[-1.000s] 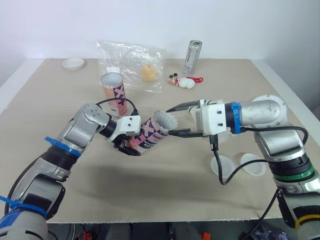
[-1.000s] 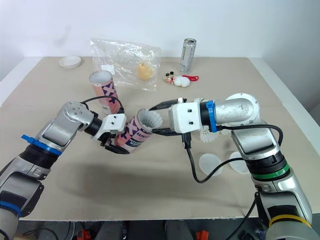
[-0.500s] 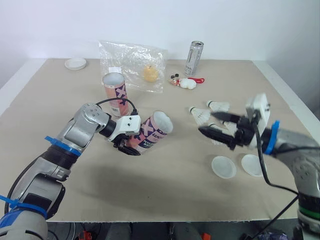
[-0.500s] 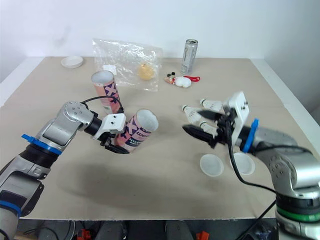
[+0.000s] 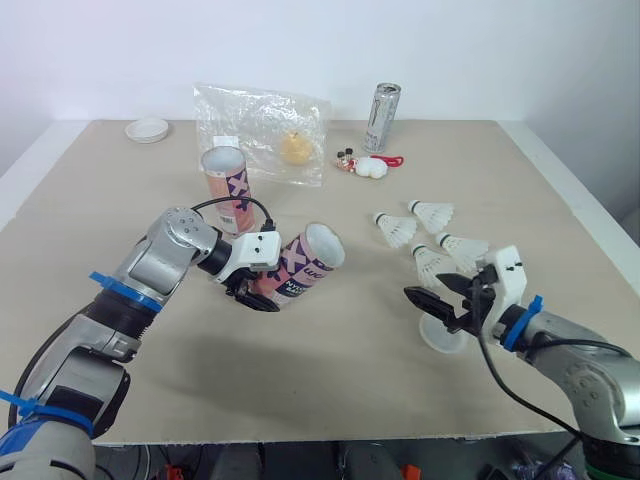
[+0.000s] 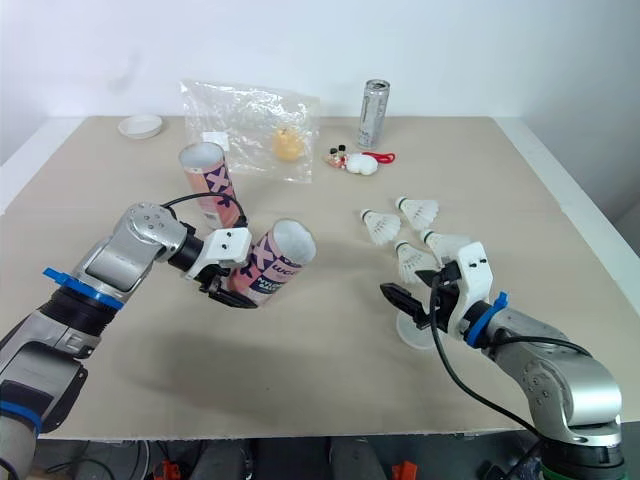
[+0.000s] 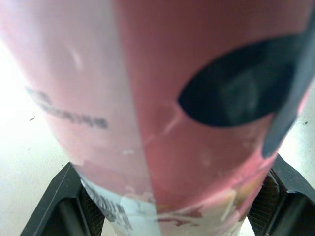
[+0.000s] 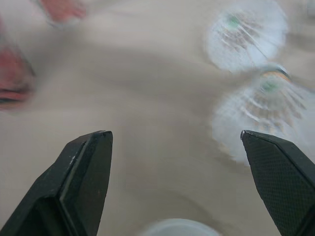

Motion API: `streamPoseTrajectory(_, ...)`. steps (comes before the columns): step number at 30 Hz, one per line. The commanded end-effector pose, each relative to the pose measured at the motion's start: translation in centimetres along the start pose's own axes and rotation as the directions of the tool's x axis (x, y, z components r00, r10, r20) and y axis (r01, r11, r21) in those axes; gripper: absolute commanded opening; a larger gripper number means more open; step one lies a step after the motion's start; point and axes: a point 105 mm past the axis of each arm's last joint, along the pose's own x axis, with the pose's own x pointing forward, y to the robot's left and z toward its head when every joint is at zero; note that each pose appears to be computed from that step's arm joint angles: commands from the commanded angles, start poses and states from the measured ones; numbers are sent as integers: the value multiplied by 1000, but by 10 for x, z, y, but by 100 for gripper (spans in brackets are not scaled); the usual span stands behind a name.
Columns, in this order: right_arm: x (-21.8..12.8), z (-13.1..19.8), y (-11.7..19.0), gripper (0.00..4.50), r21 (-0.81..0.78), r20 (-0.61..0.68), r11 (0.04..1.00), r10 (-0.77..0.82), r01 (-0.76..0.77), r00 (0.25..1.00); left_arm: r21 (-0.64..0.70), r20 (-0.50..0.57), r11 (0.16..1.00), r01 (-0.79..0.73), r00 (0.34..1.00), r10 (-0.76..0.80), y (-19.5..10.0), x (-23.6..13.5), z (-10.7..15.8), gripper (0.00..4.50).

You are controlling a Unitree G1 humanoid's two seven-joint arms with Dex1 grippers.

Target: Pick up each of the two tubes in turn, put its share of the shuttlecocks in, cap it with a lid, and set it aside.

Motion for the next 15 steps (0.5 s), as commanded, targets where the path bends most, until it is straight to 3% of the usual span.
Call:
streamPoseTrajectory(1, 6, 14, -6, 446, -57, 48, 998, -32, 34, 998, 26, -5, 1000, -3, 1000, 3, 0, -2, 5, 325)
streamPoseTrajectory(15, 26, 20, -16, 446, -73, 65, 995, -68, 72, 996, 14, -10, 1000, -18, 1000, 18, 0, -4, 2, 325)
